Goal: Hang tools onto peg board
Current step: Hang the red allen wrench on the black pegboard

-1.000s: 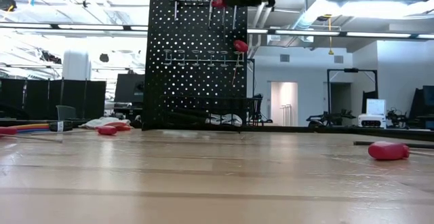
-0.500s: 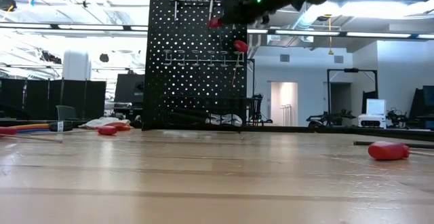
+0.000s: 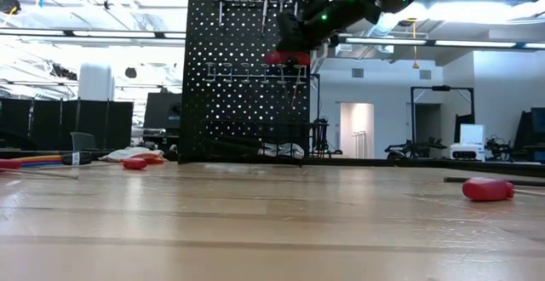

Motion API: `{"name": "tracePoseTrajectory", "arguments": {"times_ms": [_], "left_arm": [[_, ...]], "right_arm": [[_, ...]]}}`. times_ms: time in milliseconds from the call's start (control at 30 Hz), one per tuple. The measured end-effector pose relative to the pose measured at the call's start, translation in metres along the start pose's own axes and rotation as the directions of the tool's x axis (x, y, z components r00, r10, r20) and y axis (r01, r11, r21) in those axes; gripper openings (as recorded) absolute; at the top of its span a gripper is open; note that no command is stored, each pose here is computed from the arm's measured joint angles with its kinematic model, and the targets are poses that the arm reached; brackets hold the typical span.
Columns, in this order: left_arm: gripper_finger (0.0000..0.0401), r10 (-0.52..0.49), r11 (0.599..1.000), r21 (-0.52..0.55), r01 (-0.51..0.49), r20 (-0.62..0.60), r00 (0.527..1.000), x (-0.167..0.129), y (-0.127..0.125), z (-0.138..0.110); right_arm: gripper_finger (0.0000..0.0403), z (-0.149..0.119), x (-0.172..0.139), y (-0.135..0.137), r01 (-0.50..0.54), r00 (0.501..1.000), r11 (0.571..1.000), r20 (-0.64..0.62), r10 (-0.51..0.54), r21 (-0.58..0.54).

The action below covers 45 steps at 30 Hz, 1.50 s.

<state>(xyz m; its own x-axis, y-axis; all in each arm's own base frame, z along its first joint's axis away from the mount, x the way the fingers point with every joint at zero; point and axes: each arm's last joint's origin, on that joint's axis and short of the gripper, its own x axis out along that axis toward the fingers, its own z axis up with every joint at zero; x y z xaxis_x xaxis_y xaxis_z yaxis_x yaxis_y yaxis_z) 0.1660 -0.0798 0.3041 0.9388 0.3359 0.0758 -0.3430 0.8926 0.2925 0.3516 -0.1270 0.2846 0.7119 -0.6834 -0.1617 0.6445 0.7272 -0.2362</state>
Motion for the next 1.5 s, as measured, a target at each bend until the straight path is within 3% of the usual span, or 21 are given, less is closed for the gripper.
{"name": "tracePoseTrajectory", "arguments": {"times_ms": [200,400,633,767,833,900,1033,1100,1200,1267,1433,1500], "left_arm": [[0.0180,-0.001,1.000,0.003,0.001,-0.002,1.000,0.000,0.000,0.000],[0.0180,-0.001,1.000,0.004,0.001,-0.003,1.000,0.000,0.000,0.000],[0.0180,-0.001,1.000,0.004,0.001,-0.003,1.000,0.000,0.000,0.000],[0.0180,-0.001,1.000,0.006,0.001,-0.003,1.000,0.000,0.000,0.000],[0.0180,-0.001,1.000,0.006,0.001,-0.003,1.000,0.000,0.000,0.000],[0.0180,-0.001,1.000,0.006,0.001,-0.003,1.000,0.000,0.000,0.000],[0.0180,0.039,0.999,0.011,-0.038,-0.022,0.999,-0.004,-0.002,0.000],[0.0180,0.078,0.997,0.024,-0.077,-0.040,0.996,-0.006,-0.002,0.000],[0.0180,0.104,0.994,0.033,-0.102,-0.053,0.993,-0.008,-0.002,0.000],[0.0180,0.102,0.994,0.032,-0.101,-0.052,0.993,-0.008,-0.002,0.000],[0.0180,0.104,0.994,0.030,-0.103,-0.053,0.993,-0.008,-0.002,0.000],[0.0180,0.105,0.994,0.029,-0.104,-0.053,0.993,-0.008,-0.002,0.000]], "right_arm": [[0.0177,0.018,-0.028,0.005,-0.053,0.999,0.996,-0.001,0.053,-0.067],[0.0185,0.027,-0.056,0.009,-0.119,0.991,0.990,-0.064,0.114,-0.078],[0.0150,0.008,-0.045,0.013,-0.230,0.962,0.971,-0.168,0.216,-0.071],[0.0121,0.001,-0.029,0.012,-0.148,0.978,0.988,-0.156,0.140,-0.038],[0.0107,0.003,-0.028,0.012,-0.058,0.990,0.998,-0.129,0.055,-0.018],[0.0094,0.010,-0.031,0.015,-0.032,0.997,0.999,-0.074,0.032,0.004],[0.0079,0.023,-0.054,0.039,-0.142,0.990,0.988,-0.022,0.141,-0.054],[0.0078,0.022,-0.070,0.055,-0.228,0.973,0.968,-0.054,0.224,-0.105],[0.0077,0.007,-0.096,0.081,-0.393,0.911,0.898,-0.218,0.351,-0.198],[0.0077,-0.011,-0.117,0.096,-0.513,0.827,0.830,-0.386,0.409,-0.220],[0.0098,-0.048,-0.168,0.125,-0.739,0.489,0.673,-0.714,0.501,-0.034],[0.0123,-0.060,-0.186,0.141,-0.780,0.402,0.625,-0.768,0.498,-0.004]]}}
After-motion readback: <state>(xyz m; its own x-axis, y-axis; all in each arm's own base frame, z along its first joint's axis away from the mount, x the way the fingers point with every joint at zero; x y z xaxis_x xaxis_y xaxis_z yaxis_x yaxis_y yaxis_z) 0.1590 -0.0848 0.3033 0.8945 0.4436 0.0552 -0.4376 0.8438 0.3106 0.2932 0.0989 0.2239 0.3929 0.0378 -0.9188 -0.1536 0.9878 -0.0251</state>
